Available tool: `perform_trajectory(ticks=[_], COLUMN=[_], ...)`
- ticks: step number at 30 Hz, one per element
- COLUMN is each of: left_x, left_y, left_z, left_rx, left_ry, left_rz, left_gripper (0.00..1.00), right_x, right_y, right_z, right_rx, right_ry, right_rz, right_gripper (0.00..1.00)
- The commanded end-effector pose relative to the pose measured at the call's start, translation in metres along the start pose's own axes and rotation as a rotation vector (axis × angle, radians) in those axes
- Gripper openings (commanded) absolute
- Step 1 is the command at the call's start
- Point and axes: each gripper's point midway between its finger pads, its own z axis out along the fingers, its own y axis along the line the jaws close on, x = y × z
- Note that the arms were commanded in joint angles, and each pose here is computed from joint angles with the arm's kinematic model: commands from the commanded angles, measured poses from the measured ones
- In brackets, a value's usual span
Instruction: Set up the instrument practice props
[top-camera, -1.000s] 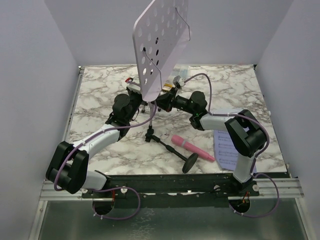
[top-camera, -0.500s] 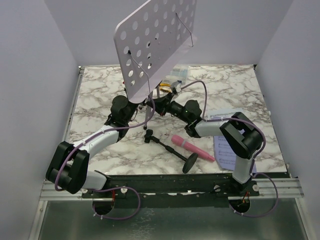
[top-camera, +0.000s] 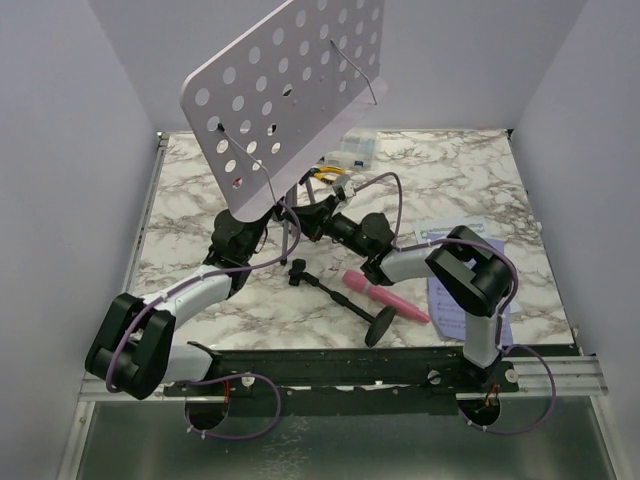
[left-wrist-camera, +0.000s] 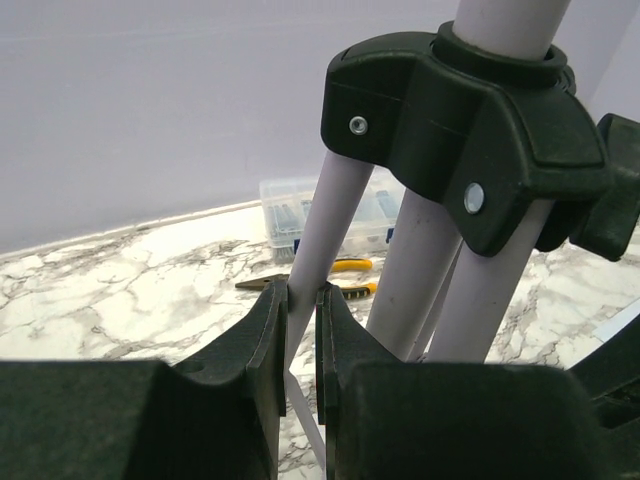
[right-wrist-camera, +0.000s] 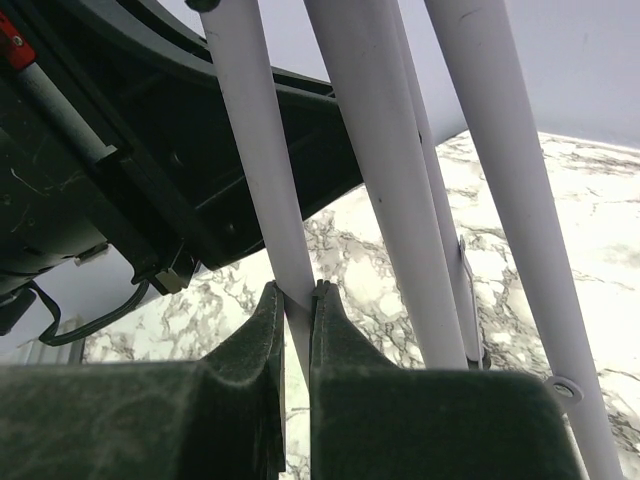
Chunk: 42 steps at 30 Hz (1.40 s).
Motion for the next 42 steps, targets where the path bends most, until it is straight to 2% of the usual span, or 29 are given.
perform_trajectory(ticks=[1,8,13,14,18,23,26,29,33,36,39,42], left_x=[0.036,0.037,0.033,0.033,0.028,0.027,0.027,0.032,0.035,0.042,0.048,0.041], left_y=[0.006,0.018,0.024,0.022,0.022,0.026,0.024,0.03,0.033,0.033,0.029,0.02], left_z=[-0.01,-0.009,-0.01,-0.011,-0.019,-0.028,-0.039,-0.059,-0.081,-0.097,-0.115,-0.129], left_rx=[-0.03,-0.061,-0.105,-0.103,-0.121,-0.157,-0.166,-0.232,-0.288,-0.333,-0.364,-0.347], left_ry=[0.102,0.097,0.1,0.107,0.113,0.173,0.216,0.26,0.345,0.433,0.503,0.517], left_rz=[-0.05,-0.049,-0.089,-0.109,-0.167,-0.184,-0.225,-0.297,-0.33,-0.38,-0.444,-0.51], left_gripper=[0.0,0.0,0.02,0.05,0.36,0.59,0.65,0.78,0.84,0.98,0.99,0.99], right_x=[0.052,0.047,0.057,0.057,0.057,0.061,0.061,0.062,0.063,0.065,0.069,0.073], right_y=[0.086,0.112,0.103,0.101,0.092,0.083,0.08,0.078,0.077,0.075,0.07,0.065], right_z=[-0.017,-0.025,-0.019,-0.018,-0.015,-0.013,-0.012,-0.011,-0.009,-0.007,-0.007,-0.008], right_rx=[-0.268,-0.338,-0.303,-0.292,-0.243,-0.201,-0.183,-0.174,-0.166,-0.159,-0.129,-0.094], right_ry=[0.155,0.116,0.113,0.107,0.096,0.097,0.095,0.098,0.104,0.112,0.123,0.133], right_rz=[0.202,0.307,0.312,0.311,0.292,0.28,0.27,0.265,0.266,0.273,0.28,0.292], right_gripper=[0.0,0.0,0.0,0.0,0.0,0.0,0.0,0.0,0.0,0.0,0.0,0.0])
